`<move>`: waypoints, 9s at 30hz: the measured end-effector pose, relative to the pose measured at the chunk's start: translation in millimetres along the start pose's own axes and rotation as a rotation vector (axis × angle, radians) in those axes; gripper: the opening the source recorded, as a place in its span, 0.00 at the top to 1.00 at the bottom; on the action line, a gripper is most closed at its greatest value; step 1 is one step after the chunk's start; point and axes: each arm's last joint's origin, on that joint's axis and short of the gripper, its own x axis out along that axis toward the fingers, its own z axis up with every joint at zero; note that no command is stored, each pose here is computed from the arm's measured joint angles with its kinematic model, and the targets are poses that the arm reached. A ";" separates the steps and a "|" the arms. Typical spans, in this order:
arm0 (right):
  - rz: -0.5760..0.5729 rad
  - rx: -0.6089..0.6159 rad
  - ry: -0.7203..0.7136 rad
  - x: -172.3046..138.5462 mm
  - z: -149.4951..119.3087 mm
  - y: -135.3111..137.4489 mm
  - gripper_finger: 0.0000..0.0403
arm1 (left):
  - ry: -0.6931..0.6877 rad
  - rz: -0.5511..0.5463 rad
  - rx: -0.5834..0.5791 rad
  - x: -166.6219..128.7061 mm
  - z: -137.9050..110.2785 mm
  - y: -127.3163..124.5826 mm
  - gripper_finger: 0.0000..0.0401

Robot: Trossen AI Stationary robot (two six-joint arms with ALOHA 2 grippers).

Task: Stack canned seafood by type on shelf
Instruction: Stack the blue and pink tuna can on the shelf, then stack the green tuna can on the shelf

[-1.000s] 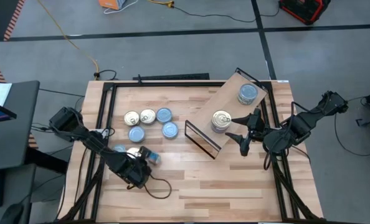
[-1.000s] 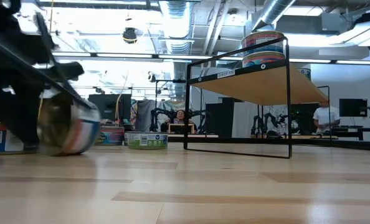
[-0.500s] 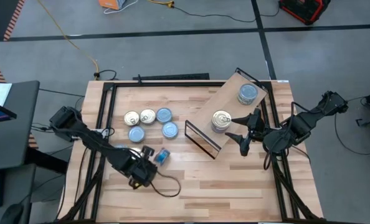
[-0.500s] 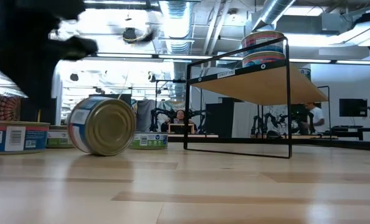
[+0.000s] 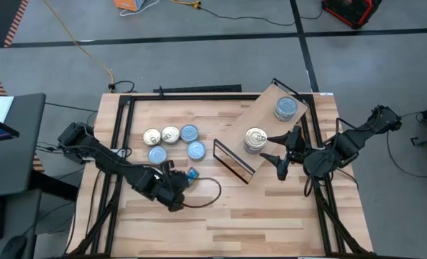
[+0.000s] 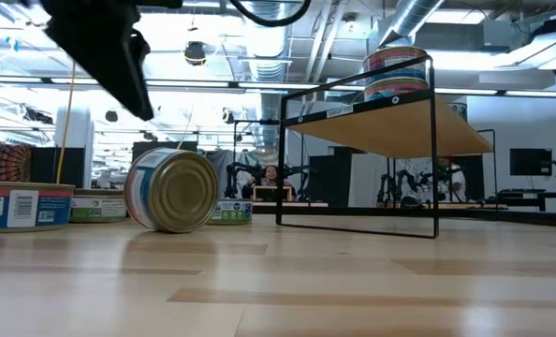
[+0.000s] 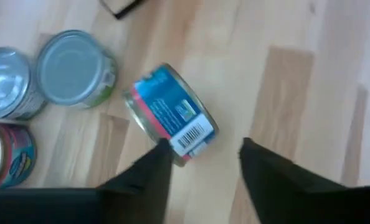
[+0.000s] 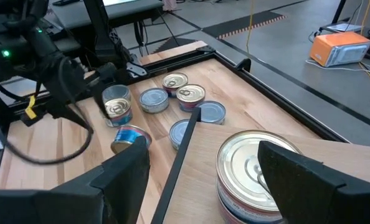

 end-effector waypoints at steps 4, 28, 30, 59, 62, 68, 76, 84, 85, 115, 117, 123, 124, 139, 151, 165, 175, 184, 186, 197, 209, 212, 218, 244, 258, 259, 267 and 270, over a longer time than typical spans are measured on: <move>-0.004 -0.006 -0.002 0.0 0.0 -0.2 0.19 | -0.038 -0.001 -0.095 4.5 9.2 5.0 0.34; -0.006 -0.032 -0.003 0.0 0.0 -0.2 0.19 | -0.003 -0.051 -0.300 52.8 2.6 34.6 0.17; -0.006 -0.031 -0.003 0.0 0.0 -0.2 0.19 | 0.009 -0.047 -0.287 55.4 -1.1 35.5 0.17; 0.057 0.004 -0.022 -15.5 2.2 -3.0 0.19 | -0.308 -0.246 0.482 -20.6 44.5 34.6 0.55; 0.053 0.005 -0.024 -15.6 2.6 -3.9 0.19 | -0.468 -0.250 0.507 -39.0 59.6 40.2 0.55; 0.023 -0.031 -0.014 -12.4 -0.9 -1.7 0.19 | -0.720 -0.146 0.581 -46.9 85.3 49.6 0.55; 0.049 -0.027 -0.020 -16.2 -1.7 1.6 0.19 | -0.841 0.018 0.663 -43.8 103.2 61.6 0.55; 0.014 -0.008 -0.087 -26.2 0.1 -0.2 0.19 | -0.857 0.089 0.696 -36.6 114.5 85.6 0.55; 0.016 -0.017 -0.094 -28.4 0.8 -1.4 0.19 | -0.860 0.097 0.700 -33.3 116.6 88.0 0.55; -0.022 -0.171 -0.179 -42.3 12.3 -16.0 0.19 | -1.054 0.449 1.232 16.1 169.0 129.2 0.53; -0.026 -0.163 -0.185 -44.4 14.1 -20.2 0.19 | -1.015 0.438 1.233 21.4 179.2 135.6 0.54; -0.033 -0.171 -0.188 -48.8 15.9 -31.0 0.19 | -0.887 0.381 1.288 34.2 210.2 150.8 0.53; -0.033 -0.172 -0.187 -49.3 15.9 -31.9 0.19 | -0.852 0.349 1.302 34.9 212.7 152.3 0.53; -0.040 -0.184 -0.177 -50.1 14.2 -35.4 0.19 | -0.686 0.342 1.509 43.2 223.4 157.1 0.53; -0.039 -0.177 -0.176 -50.1 14.2 -35.4 0.19 | -0.736 0.312 1.603 40.5 221.6 141.6 0.53; -0.038 -0.167 -0.177 -49.7 14.2 -34.6 0.19 | -0.732 0.280 1.557 41.5 220.7 142.2 0.53; -0.036 -0.151 -0.177 -49.7 14.2 -34.6 0.19 | -0.768 0.240 1.543 41.0 220.7 141.0 0.35; -0.036 -0.149 -0.177 -49.8 14.2 -34.7 0.19 | -0.789 0.248 1.498 39.4 222.9 141.4 0.28; -0.036 -0.149 -0.177 -49.8 14.2 -34.7 0.19 | -0.785 0.239 1.499 39.8 222.3 141.3 0.28; -0.044 -0.147 -0.177 -48.9 14.6 -35.4 0.19 | -0.771 0.256 1.466 40.4 223.4 145.7 0.28; -0.056 -0.145 -0.177 -47.7 15.1 -36.3 0.19 | -0.756 0.265 1.473 39.7 222.5 139.8 0.30; -0.056 -0.144 -0.177 -47.7 15.1 -36.3 0.19 | -0.763 0.249 1.449 39.5 222.5 139.3 0.30; -0.056 -0.144 -0.177 -47.7 15.1 -36.3 0.19 | -0.751 0.254 1.427 39.6 222.5 139.5 0.31; -0.065 -0.151 -0.164 -43.5 12.8 -31.9 0.19 | -0.636 0.440 1.345 16.2 220.7 124.9 0.31; 0.027 -0.215 -0.038 -39.6 -12.4 -7.4 0.19 | -0.462 0.229 0.910 -38.2 175.9 77.4 0.39; 0.045 -0.226 -0.030 -40.2 -15.3 -2.6 0.19 | -0.457 0.162 0.873 -41.5 171.5 75.9 0.41; 0.144 -0.238 0.015 -39.5 -47.6 50.5 0.19 | -0.283 -0.226 0.627 -39.3 128.4 70.5 0.52; 0.169 -0.240 -0.023 -37.6 -58.2 76.0 0.19 | -0.261 -0.263 0.612 -31.6 105.0 61.5 0.54</move>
